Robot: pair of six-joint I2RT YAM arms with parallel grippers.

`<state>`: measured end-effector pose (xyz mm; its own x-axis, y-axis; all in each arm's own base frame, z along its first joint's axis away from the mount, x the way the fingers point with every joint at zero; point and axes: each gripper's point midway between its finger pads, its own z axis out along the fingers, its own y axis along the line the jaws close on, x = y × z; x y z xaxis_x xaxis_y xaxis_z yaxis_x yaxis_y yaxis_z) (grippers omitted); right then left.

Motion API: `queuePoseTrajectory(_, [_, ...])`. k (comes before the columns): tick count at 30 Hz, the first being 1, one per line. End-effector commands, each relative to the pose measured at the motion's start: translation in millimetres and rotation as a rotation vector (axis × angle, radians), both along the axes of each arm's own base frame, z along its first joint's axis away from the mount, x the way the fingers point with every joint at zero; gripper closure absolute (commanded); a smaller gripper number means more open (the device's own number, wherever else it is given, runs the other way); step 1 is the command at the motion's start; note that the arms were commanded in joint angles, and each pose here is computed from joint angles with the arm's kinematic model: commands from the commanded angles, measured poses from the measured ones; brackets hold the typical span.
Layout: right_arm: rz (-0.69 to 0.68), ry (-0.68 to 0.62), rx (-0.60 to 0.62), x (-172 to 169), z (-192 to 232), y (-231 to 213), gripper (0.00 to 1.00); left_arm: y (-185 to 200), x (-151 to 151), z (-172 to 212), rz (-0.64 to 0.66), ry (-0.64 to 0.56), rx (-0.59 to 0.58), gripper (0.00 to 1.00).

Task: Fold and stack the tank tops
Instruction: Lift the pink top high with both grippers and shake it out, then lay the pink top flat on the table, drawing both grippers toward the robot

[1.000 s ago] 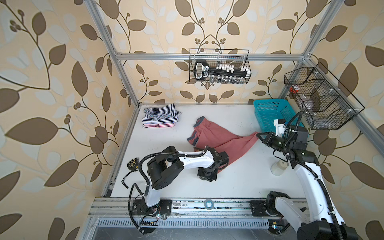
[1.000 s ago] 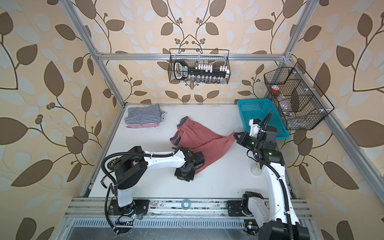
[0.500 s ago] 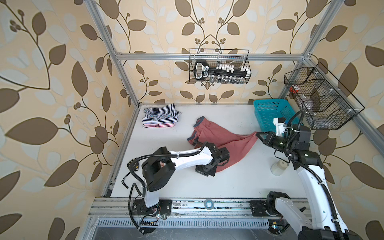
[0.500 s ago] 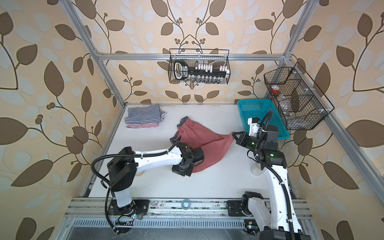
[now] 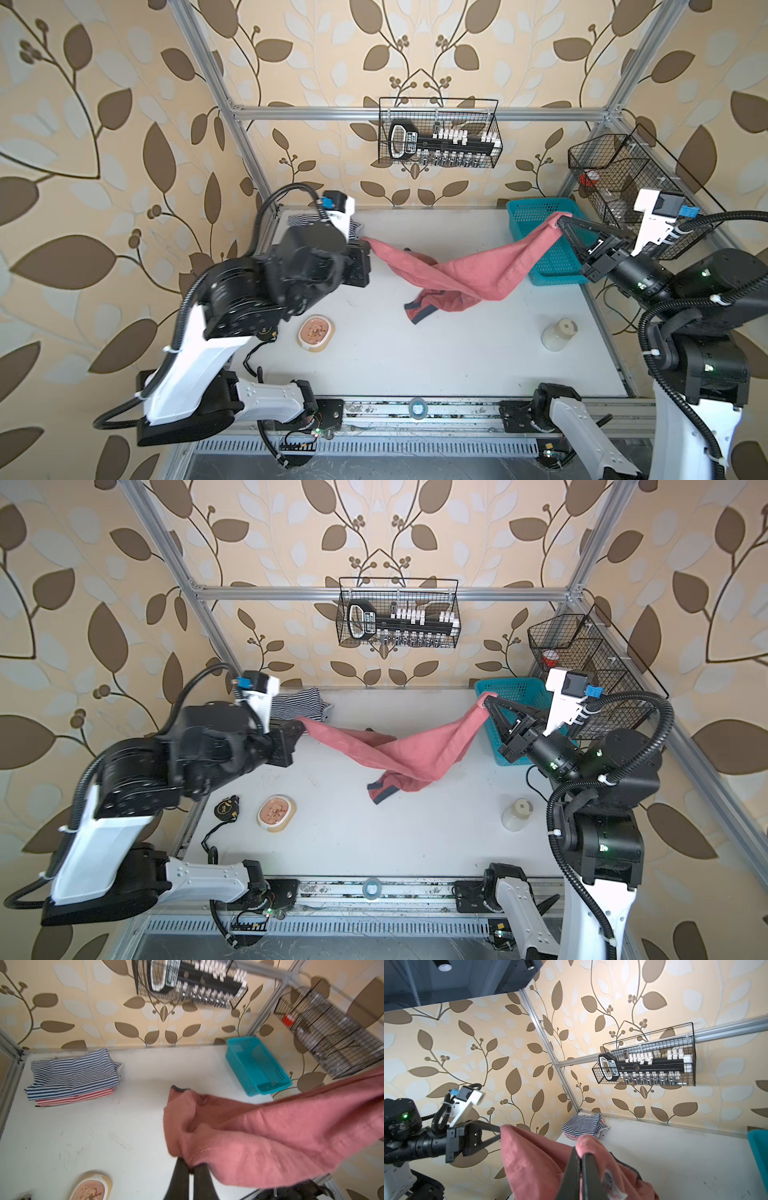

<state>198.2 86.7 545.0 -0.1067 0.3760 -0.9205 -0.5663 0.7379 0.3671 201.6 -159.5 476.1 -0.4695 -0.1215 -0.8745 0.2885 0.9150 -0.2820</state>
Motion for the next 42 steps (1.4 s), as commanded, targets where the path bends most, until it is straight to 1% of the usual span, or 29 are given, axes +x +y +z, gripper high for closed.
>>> queuePoseTrajectory(1, [0.024, 0.005, 0.029, 13, 6, 0, 1.00, 8, 21, 12, 0.103, -0.104, 0.095, 1.00])
queuePoseTrajectory(4, [0.006, 0.047, 0.036, 37, -3, -6, 1.00, 16, 39, 10, 0.186, -0.111, 0.145, 1.00])
queuePoseTrajectory(6, [0.007, 0.074, 0.043, 57, -9, -9, 1.00, 22, 60, 0, 0.220, -0.071, 0.140, 1.00])
queuePoseTrajectory(8, [0.006, 0.100, 0.054, 83, -14, -13, 1.00, 28, 94, -13, 0.240, -0.010, 0.101, 1.00])
queuePoseTrajectory(10, [0.010, 0.113, 0.066, 108, -15, -17, 1.00, 29, 126, -19, 0.248, 0.021, 0.074, 1.00])
queuePoseTrajectory(12, [0.030, 0.119, 0.070, 134, -12, -17, 1.00, 22, 161, -14, 0.228, 0.023, 0.062, 1.00])
queuePoseTrajectory(14, [0.090, 0.083, 0.097, 159, 2, -14, 1.00, 18, 197, 0, 0.212, 0.008, 0.026, 1.00])
queuePoseTrajectory(16, [0.179, 0.053, 0.157, 179, 19, -8, 1.00, 20, 225, 21, 0.190, -0.018, -0.064, 1.00])
queuePoseTrajectory(18, [0.242, 0.007, 0.197, 194, 39, -3, 1.00, 29, 245, 45, 0.141, -0.043, -0.257, 1.00])
queuePoseTrajectory(20, [0.286, -0.058, 0.212, 203, 63, 1, 1.00, 46, 265, 67, 0.084, -0.057, -0.480, 1.00])
queuePoseTrajectory(21, [0.306, -0.097, 0.211, 203, 74, 4, 1.00, 52, 271, 80, 0.054, -0.095, -0.548, 1.00])
queuePoseTrajectory(22, [0.325, -0.136, 0.215, 203, 86, 5, 1.00, 60, 274, 93, 0.034, -0.133, -0.619, 1.00])
queuePoseTrajectory(23, [0.350, -0.190, 0.212, 198, 100, 8, 1.00, 67, 274, 103, 0.035, -0.175, -0.662, 1.00])
queuePoseTrajectory(25, [0.380, -0.277, 0.218, 188, 121, 9, 1.00, 77, 264, 123, 0.058, -0.257, -0.658, 1.00])
queuePoseTrajectory(27, [0.398, -0.359, 0.221, 177, 140, 8, 1.00, 80, 250, 149, 0.047, -0.342, -0.649, 1.00])
queuePoseTrajectory(29, [0.412, -0.447, 0.214, 166, 155, 8, 1.00, 81, 232, 180, 0.013, -0.447, -0.665, 1.00])
queuePoseTrajectory(32, [0.422, -0.570, 0.212, 147, 169, 7, 1.00, 85, 206, 215, -0.012, -0.572, -0.681, 1.00])
queuePoseTrajectory(34, [0.429, -0.615, 0.202, 140, 170, 7, 1.00, 86, 191, 229, -0.026, -0.633, -0.679, 1.00])
queuePoseTrajectory(35, [0.433, -0.612, 0.205, 140, 168, 7, 1.00, 86, 186, 232, -0.033, -0.646, -0.679, 1.00])
queuePoseTrajectory(37, [0.451, -0.564, 0.212, 147, 154, 10, 1.00, 80, 179, 226, -0.059, -0.621, -0.664, 1.00])
queuePoseTrajectory(39, [0.476, -0.488, 0.220, 154, 125, 14, 1.00, 71, 178, 204, -0.084, -0.559, -0.636, 1.00])
queuePoseTrajectory(41, [0.474, -0.379, 0.238, 161, 82, 16, 1.00, 57, 177, 162, -0.096, -0.471, -0.593, 1.00])
queuePoseTrajectory(42, [0.460, -0.318, 0.247, 165, 57, 17, 1.00, 49, 181, 133, -0.087, -0.415, -0.567, 1.00])
